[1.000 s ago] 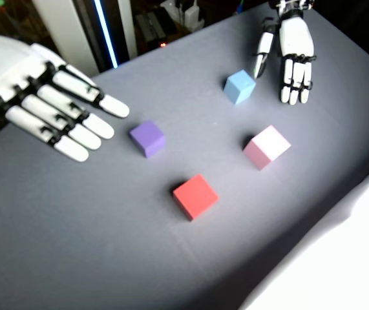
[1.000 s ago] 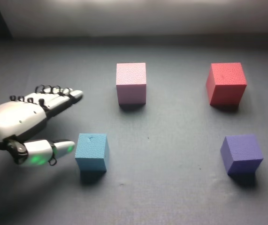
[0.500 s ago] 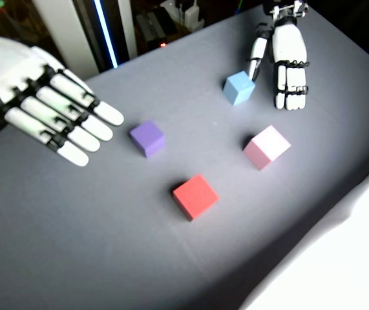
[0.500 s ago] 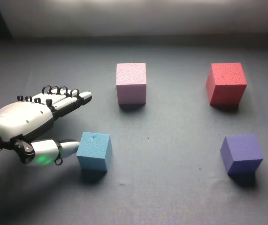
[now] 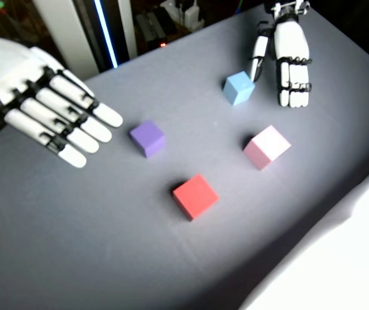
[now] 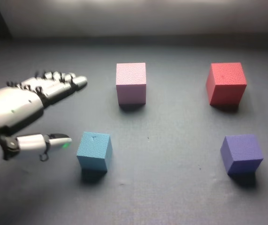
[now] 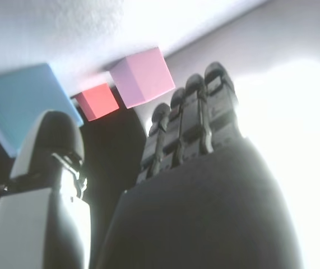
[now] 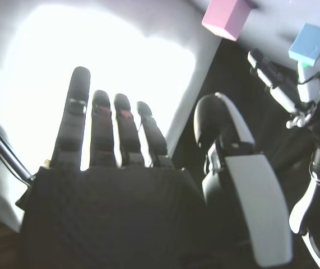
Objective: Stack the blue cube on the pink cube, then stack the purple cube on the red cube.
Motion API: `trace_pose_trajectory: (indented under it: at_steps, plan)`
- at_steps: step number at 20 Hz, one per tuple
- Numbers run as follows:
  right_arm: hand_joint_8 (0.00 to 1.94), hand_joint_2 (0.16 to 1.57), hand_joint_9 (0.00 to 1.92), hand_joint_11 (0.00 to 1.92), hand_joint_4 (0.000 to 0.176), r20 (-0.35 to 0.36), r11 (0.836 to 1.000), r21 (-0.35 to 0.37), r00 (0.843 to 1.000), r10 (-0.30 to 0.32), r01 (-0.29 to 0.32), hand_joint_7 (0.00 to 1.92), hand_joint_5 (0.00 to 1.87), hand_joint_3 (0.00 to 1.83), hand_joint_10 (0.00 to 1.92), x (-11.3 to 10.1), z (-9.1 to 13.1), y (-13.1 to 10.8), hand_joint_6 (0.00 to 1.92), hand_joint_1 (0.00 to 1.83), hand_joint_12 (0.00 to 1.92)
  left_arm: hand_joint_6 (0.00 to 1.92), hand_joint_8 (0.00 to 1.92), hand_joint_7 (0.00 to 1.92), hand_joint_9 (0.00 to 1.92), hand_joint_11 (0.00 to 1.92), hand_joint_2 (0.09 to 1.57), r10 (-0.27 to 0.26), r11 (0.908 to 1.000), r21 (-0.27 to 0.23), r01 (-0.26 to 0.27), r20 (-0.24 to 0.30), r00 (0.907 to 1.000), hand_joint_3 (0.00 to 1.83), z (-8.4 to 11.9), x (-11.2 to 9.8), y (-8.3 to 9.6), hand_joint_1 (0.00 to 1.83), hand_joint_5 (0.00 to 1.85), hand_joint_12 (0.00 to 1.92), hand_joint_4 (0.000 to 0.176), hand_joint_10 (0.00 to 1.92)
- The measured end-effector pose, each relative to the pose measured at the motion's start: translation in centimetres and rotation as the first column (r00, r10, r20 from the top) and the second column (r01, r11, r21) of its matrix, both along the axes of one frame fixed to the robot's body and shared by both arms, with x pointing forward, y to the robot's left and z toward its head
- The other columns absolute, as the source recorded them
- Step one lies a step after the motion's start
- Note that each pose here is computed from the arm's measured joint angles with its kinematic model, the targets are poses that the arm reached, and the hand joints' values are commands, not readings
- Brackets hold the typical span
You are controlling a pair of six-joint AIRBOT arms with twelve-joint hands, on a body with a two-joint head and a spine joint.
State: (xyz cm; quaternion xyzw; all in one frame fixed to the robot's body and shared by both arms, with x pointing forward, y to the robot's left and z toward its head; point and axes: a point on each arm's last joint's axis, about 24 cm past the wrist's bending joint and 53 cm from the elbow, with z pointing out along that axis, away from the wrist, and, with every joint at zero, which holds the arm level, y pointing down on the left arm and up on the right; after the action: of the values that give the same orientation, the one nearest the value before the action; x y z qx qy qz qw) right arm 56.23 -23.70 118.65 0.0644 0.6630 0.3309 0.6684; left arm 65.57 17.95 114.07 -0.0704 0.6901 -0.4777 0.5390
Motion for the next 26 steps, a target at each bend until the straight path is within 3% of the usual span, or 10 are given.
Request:
trace_pose_trajectory:
  at_steps: [4,5,6,8,12,18,20,22,23,26]
  plan:
    - [0.00,1.51,0.00,0.00,0.000,-0.003,1.000,0.000,1.000,0.015,-0.015,0.00,0.00,0.00,0.00,-0.1,-0.1,0.3,0.00,0.56,0.83,0.00,0.00,0.00,0.00,0.00,0.99,-0.064,0.9944,-0.084,0.065,0.016,0.9978,0.05,2.2,-1.5,-0.1,0.81,0.00,0.32,0.067,0.00]
    - [0.00,1.51,0.00,0.00,0.000,-0.015,1.000,-0.003,1.000,0.019,-0.019,0.00,0.00,0.00,0.00,-0.1,-0.4,0.5,0.00,0.59,0.78,0.00,0.00,0.00,0.00,0.00,1.00,-0.102,0.9902,-0.094,0.103,0.011,0.9947,0.02,2.2,-2.1,-0.7,0.74,0.00,0.66,0.109,0.00]
    - [0.00,1.51,0.00,0.00,0.000,-0.022,1.000,-0.004,1.000,0.021,-0.021,0.00,0.00,0.00,0.00,-0.2,-0.6,0.5,0.00,0.60,0.60,0.00,0.00,0.00,0.00,0.00,1.03,-0.127,0.9880,-0.087,0.127,0.013,0.9919,0.01,2.1,-2.4,-1.2,0.67,0.00,0.63,0.086,0.00]
    - [0.00,1.51,0.00,0.00,0.000,-0.040,1.000,-0.005,0.999,0.025,-0.025,0.00,0.00,0.00,0.00,-0.2,-1.2,0.7,0.00,0.63,0.21,0.00,0.00,0.00,0.00,0.00,1.03,-0.171,0.9797,-0.104,0.172,0.012,0.9851,0.00,2.2,-2.9,-2.7,0.68,0.00,0.32,0.150,0.00]
    - [0.00,1.52,0.00,0.00,0.000,-0.042,1.000,-0.003,0.999,0.028,-0.028,0.00,0.00,0.00,0.00,-0.2,-1.3,0.8,0.00,0.59,0.00,0.00,0.00,0.00,0.00,0.00,1.03,-0.236,0.9679,-0.101,0.230,-0.052,0.9704,0.00,-0.4,-3.0,-5.5,0.65,0.00,0.20,0.159,0.00]
    - [0.00,1.52,0.00,0.00,0.000,-0.053,1.000,-0.001,0.998,0.030,-0.030,0.00,0.00,0.00,0.00,-0.1,-1.6,0.8,0.00,0.58,0.00,0.02,0.03,0.16,0.14,0.00,1.08,-0.241,0.9704,-0.049,0.237,-0.140,0.9603,0.01,-4.0,-2.2,-7.0,0.77,0.11,1.05,0.089,0.07]
    - [0.00,1.51,0.00,0.00,0.000,-0.053,1.000,-0.001,0.998,0.029,-0.029,0.00,0.00,0.00,0.00,-0.1,-1.6,0.8,0.00,0.58,0.00,0.09,0.41,0.33,0.19,0.09,1.13,-0.247,0.9689,-0.027,0.246,-0.161,0.9556,0.00,-5.1,-2.3,-7.5,0.93,0.30,1.81,0.013,1.15]
    - [0.00,1.52,0.00,0.00,0.000,-0.053,1.000,-0.001,0.998,0.030,-0.030,0.00,0.00,0.00,0.00,-0.1,-1.7,0.8,0.00,0.56,0.00,0.43,1.34,0.61,0.51,0.40,1.22,-0.244,0.9697,-0.023,0.243,-0.162,0.9562,0.01,-5.1,-2.1,-7.7,1.23,0.48,1.92,0.000,1.62]
    - [0.00,1.51,0.00,0.00,0.000,-0.054,1.000,0.000,0.998,0.030,-0.030,0.00,0.00,0.00,0.00,-0.1,-1.7,0.8,0.00,0.56,0.00,1.33,1.47,0.60,0.59,0.48,1.29,-0.239,0.9707,-0.015,0.240,-0.155,0.9585,0.01,-5.0,-2.0,-7.6,1.29,0.53,1.92,0.000,1.70]
    - [0.00,1.52,0.00,0.00,0.000,-0.056,1.000,0.000,0.998,0.030,-0.030,0.00,0.00,0.00,0.00,-0.1,-1.8,0.9,0.00,0.57,0.00,1.43,1.58,0.66,0.68,0.49,1.30,-0.230,0.9728,-0.006,0.232,-0.139,0.9632,0.00,-4.6,-1.4,-7.5,1.31,0.51,1.90,0.000,1.70]
